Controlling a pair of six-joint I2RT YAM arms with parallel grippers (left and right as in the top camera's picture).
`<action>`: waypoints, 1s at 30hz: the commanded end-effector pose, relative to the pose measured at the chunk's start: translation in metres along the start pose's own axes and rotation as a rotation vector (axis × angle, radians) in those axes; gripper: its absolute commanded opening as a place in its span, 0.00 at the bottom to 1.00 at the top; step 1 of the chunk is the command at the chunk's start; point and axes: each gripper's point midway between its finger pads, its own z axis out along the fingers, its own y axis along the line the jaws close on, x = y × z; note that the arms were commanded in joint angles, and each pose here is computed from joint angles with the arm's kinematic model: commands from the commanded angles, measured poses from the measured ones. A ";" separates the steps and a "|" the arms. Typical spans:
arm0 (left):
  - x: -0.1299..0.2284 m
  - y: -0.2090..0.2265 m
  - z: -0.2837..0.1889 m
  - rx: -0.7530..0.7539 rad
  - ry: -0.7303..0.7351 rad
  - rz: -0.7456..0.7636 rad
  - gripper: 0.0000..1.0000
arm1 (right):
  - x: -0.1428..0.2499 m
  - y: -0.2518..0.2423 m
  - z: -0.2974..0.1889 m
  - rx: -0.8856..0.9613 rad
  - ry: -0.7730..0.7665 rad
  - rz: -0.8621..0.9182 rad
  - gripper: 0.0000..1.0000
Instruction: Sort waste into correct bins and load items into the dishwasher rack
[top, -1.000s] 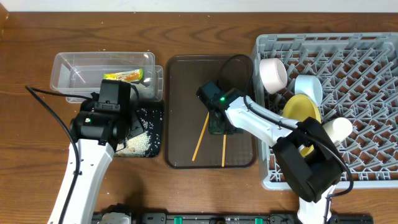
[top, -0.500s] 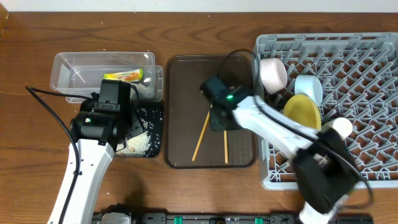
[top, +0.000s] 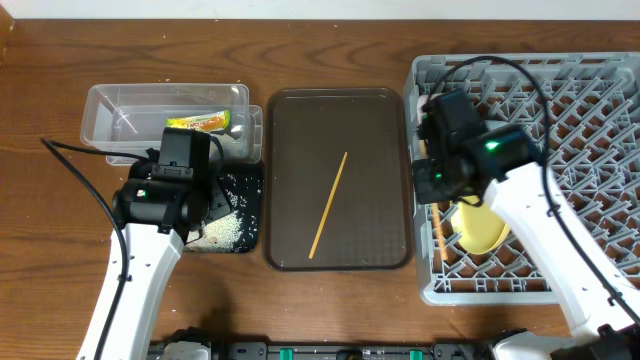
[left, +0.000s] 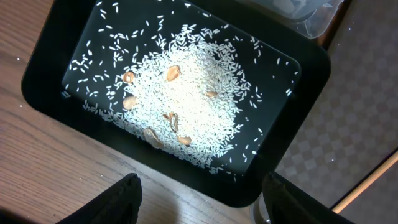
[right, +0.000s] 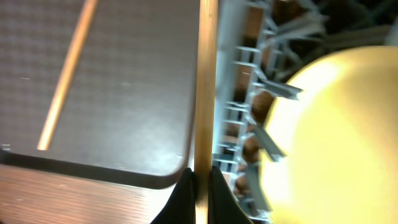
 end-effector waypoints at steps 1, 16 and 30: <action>0.000 0.004 0.002 -0.017 0.002 0.010 0.66 | -0.001 -0.021 0.005 0.019 0.023 -0.021 0.01; 0.000 0.004 0.002 -0.017 0.002 0.010 0.66 | 0.015 -0.032 0.050 0.049 0.184 0.015 0.01; 0.000 0.004 0.002 -0.017 0.002 0.010 0.65 | 0.015 -0.032 0.058 0.044 0.177 0.016 0.43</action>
